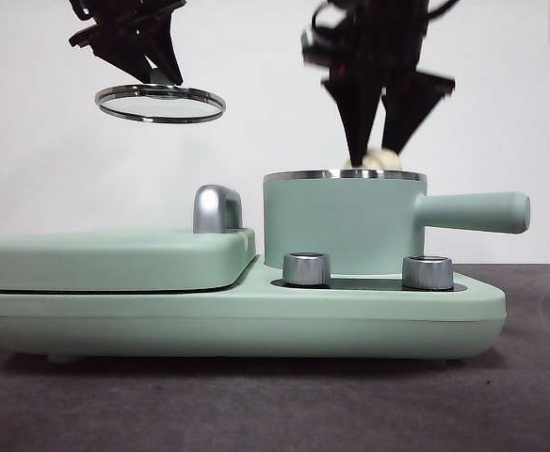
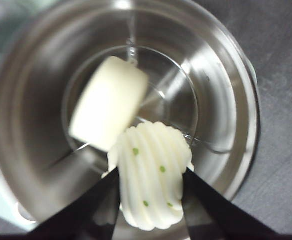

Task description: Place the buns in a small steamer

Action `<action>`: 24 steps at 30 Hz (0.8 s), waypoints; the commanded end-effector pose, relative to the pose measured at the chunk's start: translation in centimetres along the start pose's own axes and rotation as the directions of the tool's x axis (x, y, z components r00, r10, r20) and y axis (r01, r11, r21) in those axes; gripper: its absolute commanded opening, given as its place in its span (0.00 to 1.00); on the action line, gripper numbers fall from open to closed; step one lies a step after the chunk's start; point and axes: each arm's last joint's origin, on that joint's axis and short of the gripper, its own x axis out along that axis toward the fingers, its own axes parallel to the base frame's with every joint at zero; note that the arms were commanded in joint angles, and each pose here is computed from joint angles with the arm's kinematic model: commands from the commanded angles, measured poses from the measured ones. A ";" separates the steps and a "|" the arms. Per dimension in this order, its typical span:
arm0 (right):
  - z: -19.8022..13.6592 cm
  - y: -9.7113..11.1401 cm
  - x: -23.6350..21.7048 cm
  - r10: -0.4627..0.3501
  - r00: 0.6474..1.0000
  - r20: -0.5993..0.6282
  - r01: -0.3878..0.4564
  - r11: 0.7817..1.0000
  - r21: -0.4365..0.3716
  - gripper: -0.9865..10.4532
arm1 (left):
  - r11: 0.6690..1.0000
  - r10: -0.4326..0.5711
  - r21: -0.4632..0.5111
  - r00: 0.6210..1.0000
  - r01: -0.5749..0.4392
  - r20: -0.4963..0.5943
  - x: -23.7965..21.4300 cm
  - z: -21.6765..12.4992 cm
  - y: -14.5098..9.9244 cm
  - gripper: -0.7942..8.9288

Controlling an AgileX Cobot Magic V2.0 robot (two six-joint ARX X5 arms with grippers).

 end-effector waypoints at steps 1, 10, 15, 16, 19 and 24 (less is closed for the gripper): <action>0.5 0.2 1.0 -0.005 1.000 -0.027 0.004 1.000 -0.026 0.24 | 1.000 -0.001 0.023 0.999 0.000 0.047 -0.4 0.9 -0.1 0.11; 1.1 0.1 3.5 -0.032 0.996 -0.085 0.029 0.999 -0.027 0.24 | 1.000 -0.001 0.023 0.999 0.000 0.047 -0.4 0.9 -0.1 0.11; 1.1 0.1 3.6 -0.032 0.996 -0.079 0.030 0.999 -0.027 0.29 | 1.000 -0.001 0.023 0.999 0.000 0.047 -0.4 0.9 -0.1 0.11; 1.1 0.1 3.6 -0.031 0.996 -0.079 0.029 0.999 -0.027 0.32 | 1.000 -0.001 0.023 0.999 0.000 0.047 -0.4 0.9 -0.1 0.11; 1.1 0.1 3.6 -0.032 0.996 -0.079 0.030 0.999 -0.026 0.38 | 1.000 -0.001 0.023 0.999 0.000 0.047 -0.4 0.9 -0.1 0.11; 1.0 0.1 3.4 -0.032 0.996 -0.087 0.030 0.999 -0.026 0.38 | 1.000 -0.001 0.024 0.999 0.000 0.048 -0.4 0.9 -0.1 0.11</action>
